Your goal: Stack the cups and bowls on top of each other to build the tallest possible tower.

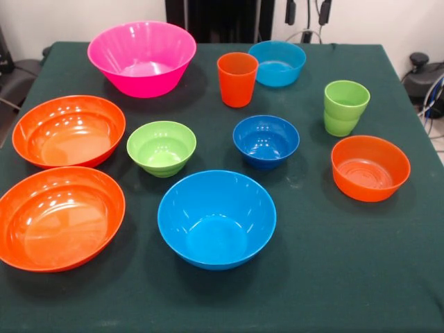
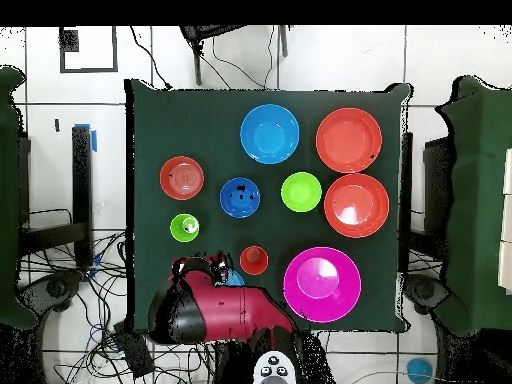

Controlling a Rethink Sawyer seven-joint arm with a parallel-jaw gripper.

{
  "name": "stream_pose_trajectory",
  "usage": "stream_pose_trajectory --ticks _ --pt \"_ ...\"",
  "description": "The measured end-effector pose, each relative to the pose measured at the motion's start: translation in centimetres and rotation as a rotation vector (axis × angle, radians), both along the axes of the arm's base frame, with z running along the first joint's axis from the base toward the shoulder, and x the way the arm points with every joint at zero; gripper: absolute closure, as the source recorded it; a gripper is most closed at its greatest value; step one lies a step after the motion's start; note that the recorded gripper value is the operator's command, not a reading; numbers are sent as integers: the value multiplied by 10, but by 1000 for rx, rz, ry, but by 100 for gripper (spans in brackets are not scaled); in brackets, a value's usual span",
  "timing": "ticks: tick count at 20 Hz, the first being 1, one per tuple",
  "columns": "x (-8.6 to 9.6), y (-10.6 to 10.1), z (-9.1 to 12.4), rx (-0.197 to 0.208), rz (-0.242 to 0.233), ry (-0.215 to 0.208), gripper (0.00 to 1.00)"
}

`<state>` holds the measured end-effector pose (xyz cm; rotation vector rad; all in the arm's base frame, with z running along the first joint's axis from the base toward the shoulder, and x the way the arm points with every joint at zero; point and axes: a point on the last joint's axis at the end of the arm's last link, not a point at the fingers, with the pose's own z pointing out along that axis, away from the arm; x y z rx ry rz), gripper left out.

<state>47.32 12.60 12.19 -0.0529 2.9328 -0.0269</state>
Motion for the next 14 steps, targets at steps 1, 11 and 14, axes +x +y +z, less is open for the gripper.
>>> stream_pose_trajectory --ticks 1,11,14 --pt "0 0 0 1 -1 0 0" --pt "4 2 13 0 4 -24 0" --pt "4 2 14 0 6 -26 0"
